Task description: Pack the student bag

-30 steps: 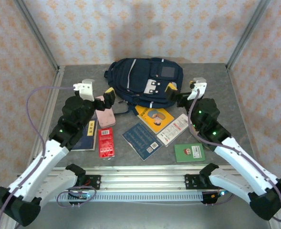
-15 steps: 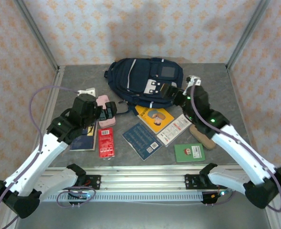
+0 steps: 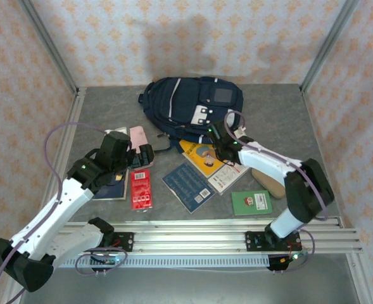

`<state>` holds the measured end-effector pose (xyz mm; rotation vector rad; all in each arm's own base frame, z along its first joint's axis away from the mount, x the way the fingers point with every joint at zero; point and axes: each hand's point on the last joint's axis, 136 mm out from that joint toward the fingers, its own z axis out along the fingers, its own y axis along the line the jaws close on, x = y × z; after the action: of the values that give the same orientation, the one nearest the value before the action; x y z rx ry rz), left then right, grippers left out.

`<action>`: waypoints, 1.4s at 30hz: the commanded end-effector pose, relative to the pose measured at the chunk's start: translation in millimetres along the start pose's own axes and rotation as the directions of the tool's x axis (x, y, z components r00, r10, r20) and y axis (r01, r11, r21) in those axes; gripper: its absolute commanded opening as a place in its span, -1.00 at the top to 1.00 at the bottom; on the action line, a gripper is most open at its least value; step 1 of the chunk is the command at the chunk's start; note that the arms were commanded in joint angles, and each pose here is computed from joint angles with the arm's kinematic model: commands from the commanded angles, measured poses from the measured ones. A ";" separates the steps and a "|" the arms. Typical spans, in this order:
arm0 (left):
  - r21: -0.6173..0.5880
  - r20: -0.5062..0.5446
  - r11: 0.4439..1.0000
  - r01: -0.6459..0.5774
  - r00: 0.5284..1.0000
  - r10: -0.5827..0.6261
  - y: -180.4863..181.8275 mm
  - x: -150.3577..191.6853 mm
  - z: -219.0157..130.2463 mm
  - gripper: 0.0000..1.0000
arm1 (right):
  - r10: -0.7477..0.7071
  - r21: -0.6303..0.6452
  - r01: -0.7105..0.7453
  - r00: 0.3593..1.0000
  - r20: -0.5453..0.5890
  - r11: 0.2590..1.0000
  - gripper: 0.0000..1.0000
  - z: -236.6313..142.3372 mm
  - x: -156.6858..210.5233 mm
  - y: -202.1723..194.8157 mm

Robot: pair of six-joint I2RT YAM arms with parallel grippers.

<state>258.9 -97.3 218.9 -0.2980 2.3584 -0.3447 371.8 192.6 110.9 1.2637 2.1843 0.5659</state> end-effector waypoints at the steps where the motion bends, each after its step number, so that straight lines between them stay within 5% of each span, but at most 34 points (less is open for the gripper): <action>1: -0.050 0.038 0.999 -0.004 0.999 0.006 13.9 -4.7 -12.4 -1.00 | 0.165 -0.034 -0.164 0.986 0.013 0.986 -0.49 17.8 -0.7 23.0; 10: -0.047 0.041 0.999 0.009 0.999 -0.007 16.1 -2.1 -12.3 -1.00 | 0.222 0.014 -0.223 0.975 0.024 0.975 -0.24 81.6 -3.6 29.2; 12: -0.051 0.043 0.999 0.010 0.999 -0.008 17.2 -2.1 -12.5 -1.00 | 0.246 0.011 -0.246 0.969 0.010 0.969 0.08 93.3 -7.9 27.3; 15: -0.062 0.050 0.998 0.011 0.999 -0.008 19.5 -3.2 -13.4 -1.00 | 0.277 -0.032 -0.279 0.959 -0.056 0.960 0.96 101.4 -12.8 34.4; 16: -0.065 0.055 0.998 0.012 0.998 -0.008 20.3 -4.0 -13.9 -1.00 | 0.280 -0.046 -0.283 0.958 -0.067 0.958 1.00 97.9 -16.7 37.9; 25: -0.084 0.089 0.996 0.020 0.996 -0.012 24.1 -10.0 -17.0 -1.00 | 0.045 -0.103 -0.051 0.997 -0.061 0.993 1.00 29.0 -83.7 49.9; 35: -0.069 0.096 0.997 0.027 0.995 -0.020 21.6 -11.6 -17.7 -1.00 | -0.206 0.007 0.209 0.967 -0.150 0.978 1.00 -2.9 -142.6 -21.7; 36: -0.068 0.095 0.997 0.029 0.995 -0.022 21.4 -11.4 -17.6 -1.00 | -0.199 0.056 0.208 0.972 -0.126 0.977 0.93 -4.0 -149.2 -33.7; 39: -0.062 0.088 0.998 0.033 0.996 -0.027 21.4 -8.5 -15.6 -1.00 | -0.242 0.142 0.244 0.970 -0.034 0.959 0.14 -11.2 -166.0 -50.0; 42: -0.055 0.080 0.998 0.030 0.996 -0.026 20.3 -6.8 -15.6 -1.00 | -0.394 0.138 0.390 0.919 0.008 0.911 -0.11 -19.5 -164.3 -31.2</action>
<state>252.8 -78.6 228.3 -0.3423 2.2962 -0.2848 407.3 33.8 121.1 1.0577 2.3990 0.3794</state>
